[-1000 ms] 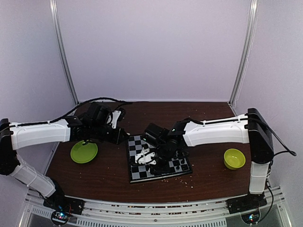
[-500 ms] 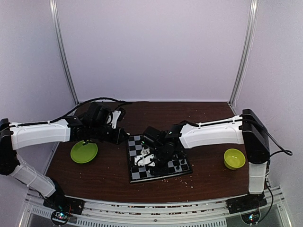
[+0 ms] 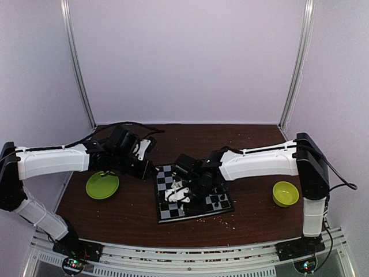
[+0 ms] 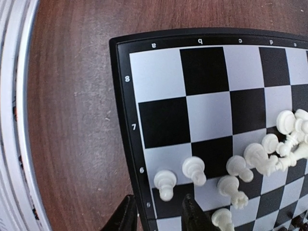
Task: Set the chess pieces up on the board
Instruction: Place the pawn on the chessboard, then pass from the left arm to the right
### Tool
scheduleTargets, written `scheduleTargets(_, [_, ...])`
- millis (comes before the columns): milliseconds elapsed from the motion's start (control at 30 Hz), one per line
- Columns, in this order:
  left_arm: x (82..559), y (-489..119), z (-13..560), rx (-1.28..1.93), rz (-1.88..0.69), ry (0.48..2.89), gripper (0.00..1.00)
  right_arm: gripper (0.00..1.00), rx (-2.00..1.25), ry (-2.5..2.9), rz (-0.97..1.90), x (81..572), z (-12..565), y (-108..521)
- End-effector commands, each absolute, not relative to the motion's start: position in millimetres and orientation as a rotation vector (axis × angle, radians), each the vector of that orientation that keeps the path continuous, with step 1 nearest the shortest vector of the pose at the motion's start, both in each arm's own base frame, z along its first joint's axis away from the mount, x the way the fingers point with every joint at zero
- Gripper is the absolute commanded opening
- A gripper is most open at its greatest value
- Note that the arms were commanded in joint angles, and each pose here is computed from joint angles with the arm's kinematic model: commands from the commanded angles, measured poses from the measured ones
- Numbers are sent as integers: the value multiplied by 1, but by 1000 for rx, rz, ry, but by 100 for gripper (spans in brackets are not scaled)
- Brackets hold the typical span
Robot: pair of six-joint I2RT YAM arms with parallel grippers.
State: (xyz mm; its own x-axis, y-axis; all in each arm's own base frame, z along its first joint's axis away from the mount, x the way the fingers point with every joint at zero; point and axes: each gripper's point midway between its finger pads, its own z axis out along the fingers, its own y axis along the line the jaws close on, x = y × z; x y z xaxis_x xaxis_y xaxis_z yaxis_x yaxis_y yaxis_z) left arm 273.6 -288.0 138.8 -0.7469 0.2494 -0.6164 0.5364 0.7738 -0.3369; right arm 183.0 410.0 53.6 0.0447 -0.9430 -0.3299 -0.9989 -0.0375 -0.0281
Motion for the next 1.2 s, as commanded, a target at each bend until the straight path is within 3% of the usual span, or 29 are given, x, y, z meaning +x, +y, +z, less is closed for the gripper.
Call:
scheduleTargets(0, [265, -298, 147, 755, -722, 2450, 0, 33, -1998, 1940, 411, 183, 121, 399])
scheduleTargets(167, [232, -319, 155, 965, -952, 2512, 0, 32, -1906, 1837, 489, 190, 179, 386])
scheduleTargets(400, [186, -337, 174, 1181, -1352, 2525, 0, 30, -1878, 1589, 340, 214, 221, 385])
scheduleTargets(767, [155, -352, 203, 1228, -1826, 2424, 0, 43, -2065, 1345, 292, 189, 219, 413])
scheduleTargets(1167, [155, -359, 210, 1217, -1960, 2397, 0, 43, -2123, 1275, 183, 180, 204, 435])
